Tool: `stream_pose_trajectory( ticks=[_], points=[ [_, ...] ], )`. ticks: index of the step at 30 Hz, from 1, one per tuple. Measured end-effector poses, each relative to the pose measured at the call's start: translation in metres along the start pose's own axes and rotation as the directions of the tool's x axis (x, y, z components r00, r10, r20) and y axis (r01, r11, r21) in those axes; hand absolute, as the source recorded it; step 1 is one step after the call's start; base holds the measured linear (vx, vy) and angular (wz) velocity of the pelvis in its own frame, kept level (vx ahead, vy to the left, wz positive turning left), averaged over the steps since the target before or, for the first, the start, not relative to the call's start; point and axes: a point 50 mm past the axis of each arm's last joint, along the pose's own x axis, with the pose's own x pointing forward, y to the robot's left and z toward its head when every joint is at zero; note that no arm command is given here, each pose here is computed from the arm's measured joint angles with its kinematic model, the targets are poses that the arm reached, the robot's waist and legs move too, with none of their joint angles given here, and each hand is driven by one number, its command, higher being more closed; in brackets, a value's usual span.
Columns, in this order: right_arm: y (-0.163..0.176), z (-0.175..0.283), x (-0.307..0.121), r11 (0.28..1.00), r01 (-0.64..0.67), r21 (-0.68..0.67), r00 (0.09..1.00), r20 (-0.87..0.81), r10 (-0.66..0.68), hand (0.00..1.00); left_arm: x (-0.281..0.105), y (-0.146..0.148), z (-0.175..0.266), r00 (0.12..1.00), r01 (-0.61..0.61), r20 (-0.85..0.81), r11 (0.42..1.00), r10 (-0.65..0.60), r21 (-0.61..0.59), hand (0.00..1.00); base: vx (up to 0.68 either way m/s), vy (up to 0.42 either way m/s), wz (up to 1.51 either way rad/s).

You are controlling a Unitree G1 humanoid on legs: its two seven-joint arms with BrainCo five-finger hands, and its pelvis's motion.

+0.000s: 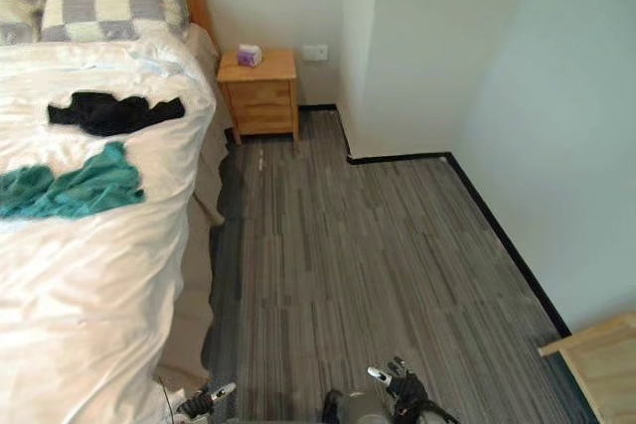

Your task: Tidy the bed and pick cloth on bed and put in laundry

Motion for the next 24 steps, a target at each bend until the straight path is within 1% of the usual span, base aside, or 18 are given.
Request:
stream_pose_trajectory(
  ticks=[2,7,9,12,14,16,17,18,20,24],
  points=[
    [0.003,-0.003,-0.001,1.000,-0.002,0.009,1.000,-0.005,0.002,0.00,0.000,0.000,0.004,1.000,0.016,0.022,1.000,-0.016,0.003,0.00,0.22,-0.116,-0.61],
    [0.006,-0.009,-0.002,1.000,-0.011,-0.003,1.000,-0.021,0.011,0.00,0.000,-0.001,0.009,0.999,0.011,0.045,1.000,-0.011,0.004,0.00,0.24,-0.069,-0.24],
    [0.006,-0.011,-0.002,1.000,-0.011,-0.005,0.999,-0.031,0.011,0.00,0.001,0.000,0.014,0.998,0.011,0.057,1.000,-0.011,-0.001,0.00,0.41,-0.020,-0.22],
    [0.014,-0.002,0.003,0.997,-0.043,-0.057,0.999,-0.017,0.042,0.00,0.003,0.003,0.022,0.998,0.005,0.064,1.000,-0.005,0.003,0.00,0.51,0.020,-0.18],
    [0.010,-0.003,0.002,0.998,-0.036,-0.061,0.999,-0.025,0.034,0.00,0.004,0.001,0.022,0.999,0.006,0.048,1.000,-0.006,0.008,0.00,0.53,0.054,-0.12],
    [0.017,-0.006,0.003,0.997,-0.064,-0.049,0.997,-0.040,0.062,0.00,0.004,0.004,0.022,0.999,0.000,0.032,1.000,-0.001,0.020,0.00,0.54,0.055,0.08],
    [0.018,-0.009,0.003,0.997,-0.069,-0.045,0.996,-0.051,0.067,0.00,0.004,0.005,0.022,1.000,-0.001,0.030,1.000,0.000,0.027,0.00,0.57,0.055,0.44],
    [0.020,-0.015,0.002,0.997,-0.071,-0.030,0.995,-0.076,0.068,0.00,0.005,0.006,0.022,1.000,-0.001,0.020,0.998,-0.001,0.067,0.00,0.59,0.024,0.70],
    [0.017,-0.012,0.002,0.997,-0.068,-0.031,0.995,-0.069,0.066,0.00,0.005,0.006,0.018,1.000,-0.011,-0.004,0.995,0.011,0.096,0.00,0.59,-0.030,1.03],
    [0.017,-0.005,0.002,0.998,-0.059,-0.017,0.998,-0.022,0.059,0.00,0.005,0.001,0.017,1.000,-0.013,-0.014,0.997,0.014,0.079,0.00,0.60,-0.272,1.43]
  ],
)
